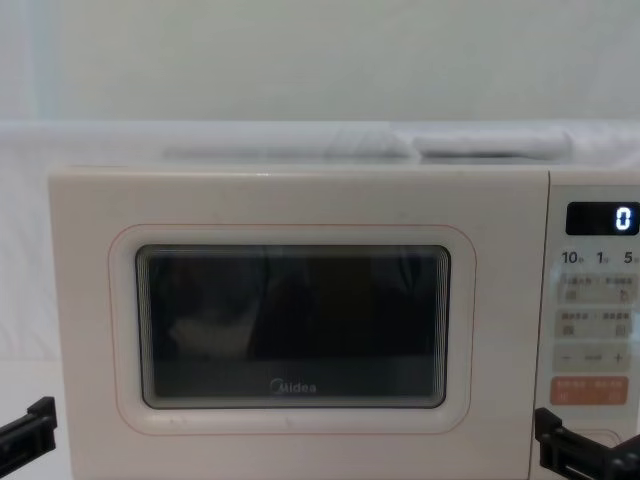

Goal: Press the button to open the microwave door with one hand; close the microwave door with the other hand.

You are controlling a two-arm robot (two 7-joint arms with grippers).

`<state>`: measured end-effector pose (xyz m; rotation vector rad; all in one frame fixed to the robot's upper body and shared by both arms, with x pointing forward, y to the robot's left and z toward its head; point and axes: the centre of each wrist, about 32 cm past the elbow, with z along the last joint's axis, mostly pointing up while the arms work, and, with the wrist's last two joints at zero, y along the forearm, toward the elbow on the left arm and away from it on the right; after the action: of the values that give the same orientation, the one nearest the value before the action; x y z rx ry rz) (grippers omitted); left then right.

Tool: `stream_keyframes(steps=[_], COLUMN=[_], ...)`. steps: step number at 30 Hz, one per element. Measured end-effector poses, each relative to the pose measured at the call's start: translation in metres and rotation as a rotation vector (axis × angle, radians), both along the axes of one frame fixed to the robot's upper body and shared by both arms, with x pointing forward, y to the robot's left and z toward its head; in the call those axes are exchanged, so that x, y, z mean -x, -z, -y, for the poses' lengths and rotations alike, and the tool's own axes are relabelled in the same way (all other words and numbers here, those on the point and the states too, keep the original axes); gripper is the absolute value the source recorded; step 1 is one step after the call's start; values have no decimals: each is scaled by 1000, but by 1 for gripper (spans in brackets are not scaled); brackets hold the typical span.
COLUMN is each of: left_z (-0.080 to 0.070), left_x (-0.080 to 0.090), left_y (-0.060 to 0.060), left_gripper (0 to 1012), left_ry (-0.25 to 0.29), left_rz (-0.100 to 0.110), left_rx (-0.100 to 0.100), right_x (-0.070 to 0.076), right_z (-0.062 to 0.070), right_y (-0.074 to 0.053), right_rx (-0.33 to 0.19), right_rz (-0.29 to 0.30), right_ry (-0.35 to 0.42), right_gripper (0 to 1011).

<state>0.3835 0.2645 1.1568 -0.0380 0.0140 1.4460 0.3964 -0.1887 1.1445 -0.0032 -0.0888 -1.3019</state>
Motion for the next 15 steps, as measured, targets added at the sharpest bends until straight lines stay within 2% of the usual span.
stream_keyframes(steps=[15], left_z=[0], left_x=[0], left_y=[0], left_gripper=[1001], left_ry=[0], left_rz=[0], left_rx=[0], right_x=[0], right_z=[0], right_y=[0], right_rx=[0], right_rz=[0], right_ry=[0], right_gripper=[1002])
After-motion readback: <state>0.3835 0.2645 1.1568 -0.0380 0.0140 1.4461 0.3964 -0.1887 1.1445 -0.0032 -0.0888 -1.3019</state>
